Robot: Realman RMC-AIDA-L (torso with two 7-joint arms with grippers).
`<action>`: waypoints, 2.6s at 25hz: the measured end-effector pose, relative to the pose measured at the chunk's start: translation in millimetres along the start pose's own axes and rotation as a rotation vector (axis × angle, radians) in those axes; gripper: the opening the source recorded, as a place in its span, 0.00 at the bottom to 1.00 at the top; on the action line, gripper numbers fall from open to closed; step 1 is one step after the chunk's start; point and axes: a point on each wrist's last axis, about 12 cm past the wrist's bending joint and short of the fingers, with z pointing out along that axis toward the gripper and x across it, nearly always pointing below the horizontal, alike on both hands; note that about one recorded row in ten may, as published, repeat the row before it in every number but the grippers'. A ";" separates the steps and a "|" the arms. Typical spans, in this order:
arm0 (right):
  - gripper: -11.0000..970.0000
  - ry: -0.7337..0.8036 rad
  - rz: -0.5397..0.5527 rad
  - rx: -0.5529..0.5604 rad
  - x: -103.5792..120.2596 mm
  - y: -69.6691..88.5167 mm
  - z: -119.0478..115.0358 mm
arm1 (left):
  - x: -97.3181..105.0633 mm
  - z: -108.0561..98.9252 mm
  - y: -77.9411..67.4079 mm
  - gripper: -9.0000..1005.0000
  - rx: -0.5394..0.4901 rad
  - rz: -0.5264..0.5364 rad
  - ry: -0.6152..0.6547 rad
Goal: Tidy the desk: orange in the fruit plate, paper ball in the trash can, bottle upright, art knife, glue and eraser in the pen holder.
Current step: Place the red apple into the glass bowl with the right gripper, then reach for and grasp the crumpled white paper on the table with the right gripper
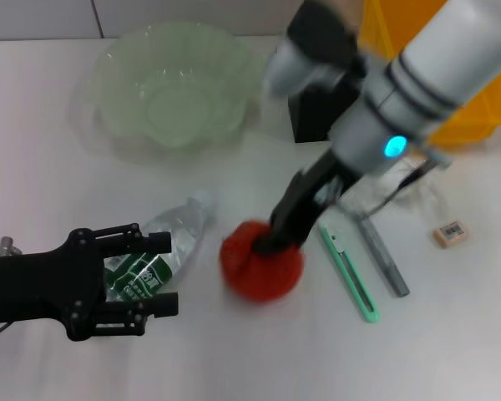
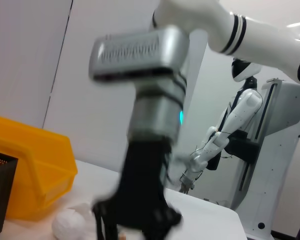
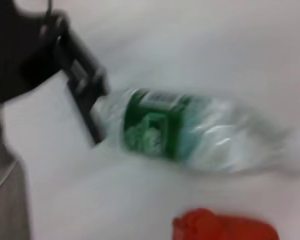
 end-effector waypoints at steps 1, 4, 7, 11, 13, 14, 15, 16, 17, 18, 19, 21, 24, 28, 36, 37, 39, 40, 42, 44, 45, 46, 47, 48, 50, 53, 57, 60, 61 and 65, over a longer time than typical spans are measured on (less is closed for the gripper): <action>0.18 -0.031 0.002 0.035 -4.8 -2.9 -14.3 | 0.0 0.0 0.0 0.78 0.000 0.000 0.000; 0.14 -0.162 0.013 0.128 -22.8 -11.2 -54.4 | 0.4 -0.5 -0.7 0.78 0.001 -0.001 -0.001; 0.12 -0.286 0.029 0.181 -37.1 -19.3 -77.1 | -0.2 0.3 -0.2 0.78 0.004 0.000 -0.001; 0.10 -0.515 0.073 0.280 -58.6 -41.8 -88.5 | 0.4 4.2 0.1 0.78 0.010 -0.002 -0.001; 0.09 -0.586 0.077 0.308 -65.1 -51.3 -81.5 | 0.6 5.1 0.2 0.78 0.010 -0.002 -0.001; 0.08 -0.616 0.069 0.314 -68.5 -55.5 -75.4 | 0.7 5.2 0.2 0.78 0.009 -0.002 0.000; 0.08 -0.642 0.053 0.314 -72.4 -58.4 -68.7 | 0.6 5.3 0.3 0.78 0.009 -0.002 -0.001; 0.07 -0.663 0.047 0.316 -75.2 -61.2 -62.5 | 0.6 5.1 0.4 0.78 0.007 -0.002 -0.003; 0.07 -0.693 0.039 0.325 -78.6 -64.5 -56.6 | 0.6 4.9 0.5 0.78 0.004 -0.002 -0.004; 0.06 -0.717 0.025 0.339 -81.1 -66.5 -54.1 | 0.8 4.7 0.4 0.78 0.002 -0.003 -0.006; 0.06 -0.738 0.016 0.349 -82.6 -68.2 -51.6 | 1.3 4.6 0.1 0.78 0.000 -0.005 -0.007; 0.05 -0.770 -0.007 0.358 -84.2 -69.6 -47.2 | 1.7 4.7 -0.2 0.78 0.000 -0.007 -0.008; 0.13 -0.804 -0.022 0.360 -84.0 -70.0 -47.9 | 4.2 5.0 -0.6 0.78 -0.012 -0.015 -0.007; 0.33 -0.810 -0.026 0.364 -83.0 -70.6 -48.6 | 5.0 5.0 -0.2 0.78 -0.019 -0.025 -0.005; 0.56 -0.799 -0.038 0.327 -73.4 -68.4 -50.2 | 6.0 5.0 1.0 0.78 -0.030 -0.030 0.002; 0.58 -0.763 -0.054 0.280 -62.5 -64.4 -58.9 | 5.4 5.6 1.8 0.78 -0.030 -0.028 0.004; 0.63 -0.685 -0.054 0.260 -46.4 -59.4 -74.4 | 4.9 5.8 2.2 0.78 -0.030 -0.028 0.003; 0.67 -0.685 -0.054 0.260 -46.4 -59.4 -74.4 | 4.5 5.8 2.4 0.78 -0.030 -0.027 0.002; 0.75 -0.493 -0.004 0.308 -15.3 -47.9 -98.0 | 3.8 6.1 2.6 0.78 -0.027 -0.025 0.001; 0.82 -0.351 0.063 0.363 7.0 -37.6 -110.6 | 3.4 6.4 3.0 0.78 -0.026 -0.023 0.001; 0.83 -0.351 0.063 0.363 7.0 -37.6 -110.6 | 2.9 6.6 3.4 0.78 -0.026 -0.021 0.002; 0.84 -0.305 0.090 0.389 14.8 -32.9 -115.6 | 2.7 6.7 3.6 0.78 -0.027 -0.020 0.003; 0.84 -0.204 0.150 0.436 32.9 -23.8 -120.9 | 2.3 8.0 4.0 0.78 -0.025 -0.017 0.003; 0.85 -0.204 0.150 0.436 32.9 -23.8 -120.9 | 2.3 8.0 4.0 0.78 -0.025 -0.017 0.003; 0.86 -0.124 0.198 0.464 48.2 -19.4 -117.4 | 2.3 9.7 5.1 0.78 -0.030 -0.015 0.005; 0.86 -0.038 0.252 0.490 68.1 -20.6 -96.1 | 3.0 11.2 5.7 0.78 -0.037 -0.016 0.005; 0.83 0.001 0.278 0.483 75.6 -29.1 -74.2 | 3.3 12.1 5.7 0.78 -0.037 -0.017 0.004; 0.82 0.009 0.291 0.490 78.7 -34.4 -68.2 | 3.7 12.1 5.5 0.78 -0.037 -0.019 0.003; 0.81 0.010 0.297 0.491 79.6 -36.5 -66.0 | 4.0 12.0 5.3 0.78 -0.038 -0.021 0.003; 0.79 0.009 0.320 0.493 82.7 -47.4 -54.7 | 6.2 10.9 3.7 0.78 -0.041 -0.028 0.003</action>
